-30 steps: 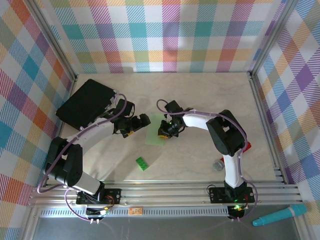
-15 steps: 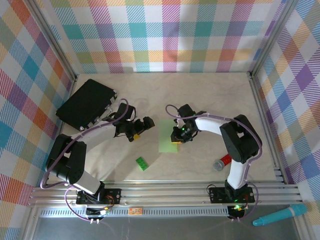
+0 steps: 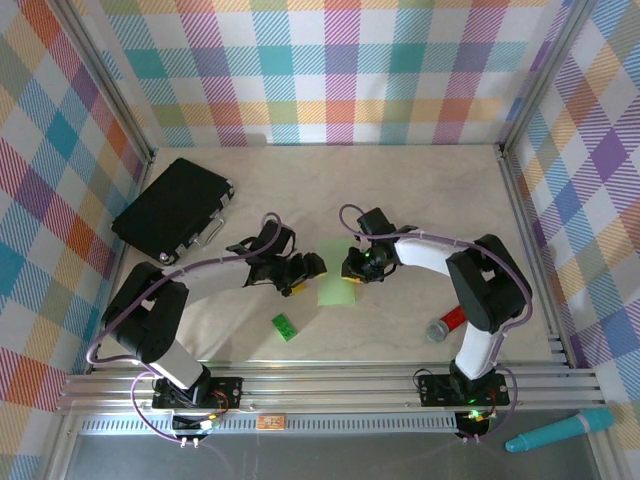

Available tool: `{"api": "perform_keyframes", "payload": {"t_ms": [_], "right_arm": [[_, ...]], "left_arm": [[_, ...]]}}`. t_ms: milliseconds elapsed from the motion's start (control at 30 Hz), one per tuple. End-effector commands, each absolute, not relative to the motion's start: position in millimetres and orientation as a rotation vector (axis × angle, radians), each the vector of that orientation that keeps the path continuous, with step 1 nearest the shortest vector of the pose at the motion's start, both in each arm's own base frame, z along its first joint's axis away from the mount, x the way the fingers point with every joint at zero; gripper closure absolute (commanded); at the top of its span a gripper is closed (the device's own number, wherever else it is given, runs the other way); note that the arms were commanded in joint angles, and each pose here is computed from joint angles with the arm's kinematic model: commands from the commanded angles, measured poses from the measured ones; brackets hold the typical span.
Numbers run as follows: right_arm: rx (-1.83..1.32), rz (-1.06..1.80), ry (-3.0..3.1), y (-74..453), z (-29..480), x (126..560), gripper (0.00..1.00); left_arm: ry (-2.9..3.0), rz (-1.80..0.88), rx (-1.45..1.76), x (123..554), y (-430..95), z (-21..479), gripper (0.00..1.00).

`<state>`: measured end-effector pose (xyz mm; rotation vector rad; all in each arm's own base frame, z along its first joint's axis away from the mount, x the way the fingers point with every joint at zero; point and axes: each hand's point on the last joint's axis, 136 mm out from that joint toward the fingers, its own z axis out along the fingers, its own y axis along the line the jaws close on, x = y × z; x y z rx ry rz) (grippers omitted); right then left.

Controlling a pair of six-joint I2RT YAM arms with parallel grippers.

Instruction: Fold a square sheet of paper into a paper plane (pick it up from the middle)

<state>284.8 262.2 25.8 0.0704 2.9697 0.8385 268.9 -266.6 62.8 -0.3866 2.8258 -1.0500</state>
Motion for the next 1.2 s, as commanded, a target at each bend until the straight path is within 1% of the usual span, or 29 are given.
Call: {"api": "perform_keyframes", "payload": {"t_ms": [0,100,200,267,433,667,767,967,1167], "right_arm": [[0.151,0.792,3.029,254.6,7.2,278.7,0.81],[0.183,0.765,3.062,249.9,-3.6,274.2,0.82],[0.208,0.747,3.089,245.6,-12.4,268.9,0.82],[0.218,0.740,3.100,243.1,-15.7,266.3,0.82],[0.219,0.739,3.108,241.0,-18.3,263.6,0.83],[0.211,0.749,3.099,242.0,-16.3,266.0,0.83],[0.213,0.751,3.100,241.9,-16.3,266.2,0.83],[0.212,0.753,3.096,241.8,-15.0,266.4,0.83],[0.215,0.756,3.089,241.4,-14.0,267.0,0.83]], "left_arm": [[2.862,-1.045,-0.414,257.8,-267.8,51.0,0.37],[2.888,-1.062,-0.416,251.1,-273.0,44.5,0.49],[2.915,-1.069,-0.398,244.9,-278.3,39.7,0.58],[2.930,-1.064,-0.377,240.8,-281.1,37.3,0.62],[2.957,-1.021,-0.369,237.0,-279.6,29.6,0.67],[2.972,-0.979,-0.349,238.4,-278.8,23.9,0.66],[2.958,-1.034,-0.326,242.2,-287.1,28.5,0.67],[2.889,-1.175,-0.285,257.0,-307.8,53.0,0.67],[2.911,-1.182,-0.348,268.3,-305.8,44.1,0.68]]}}
